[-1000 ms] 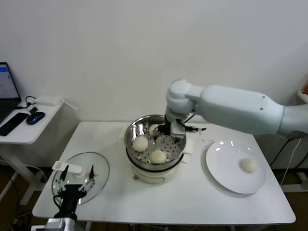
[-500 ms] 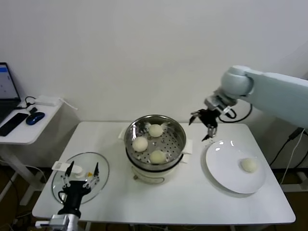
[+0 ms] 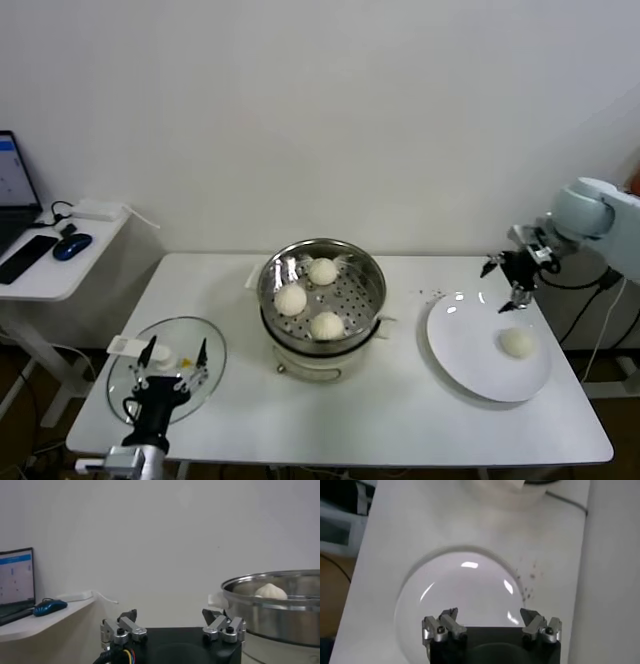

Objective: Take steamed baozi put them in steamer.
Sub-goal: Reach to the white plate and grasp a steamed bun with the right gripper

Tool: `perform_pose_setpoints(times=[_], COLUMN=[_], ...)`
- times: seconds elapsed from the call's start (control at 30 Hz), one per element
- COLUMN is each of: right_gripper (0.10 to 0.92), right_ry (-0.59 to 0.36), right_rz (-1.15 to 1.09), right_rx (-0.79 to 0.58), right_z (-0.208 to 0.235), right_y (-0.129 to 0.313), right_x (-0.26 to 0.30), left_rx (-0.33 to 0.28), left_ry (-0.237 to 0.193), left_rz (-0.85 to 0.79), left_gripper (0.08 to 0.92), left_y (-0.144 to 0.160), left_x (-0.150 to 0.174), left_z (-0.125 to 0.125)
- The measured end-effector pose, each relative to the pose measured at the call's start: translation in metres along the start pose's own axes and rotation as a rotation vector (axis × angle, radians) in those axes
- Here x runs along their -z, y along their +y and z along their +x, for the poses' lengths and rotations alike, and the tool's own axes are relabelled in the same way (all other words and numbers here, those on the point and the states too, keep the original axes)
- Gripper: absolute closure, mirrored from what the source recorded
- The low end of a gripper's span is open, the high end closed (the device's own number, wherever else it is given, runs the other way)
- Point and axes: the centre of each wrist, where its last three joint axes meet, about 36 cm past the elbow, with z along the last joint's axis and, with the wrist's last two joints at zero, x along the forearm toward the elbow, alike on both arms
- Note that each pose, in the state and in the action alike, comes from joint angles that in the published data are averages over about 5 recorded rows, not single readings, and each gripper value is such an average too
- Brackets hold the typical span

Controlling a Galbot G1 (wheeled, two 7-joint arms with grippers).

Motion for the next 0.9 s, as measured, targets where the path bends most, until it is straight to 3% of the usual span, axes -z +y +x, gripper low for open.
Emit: perform_pose_setpoints(times=[0.4, 0.9], right_gripper=[0.2, 0.2], right_ry=[0.116, 0.156], right_rz=[-0.016, -0.055], right_rx=[0.047, 0.059], right_z=[-0.062, -0.109], right_y=[0.021, 0.023], right_x=[-0.043, -0.059], left_rx=[0.004, 0.009], left_ry=[0.014, 0.026], left_rz=[0.0, -0.003], left_gripper=[0.177, 0.177], left_y=[-0.001, -0.001], left_x=[-0.003, -0.006], left_z=[0.005, 0.005])
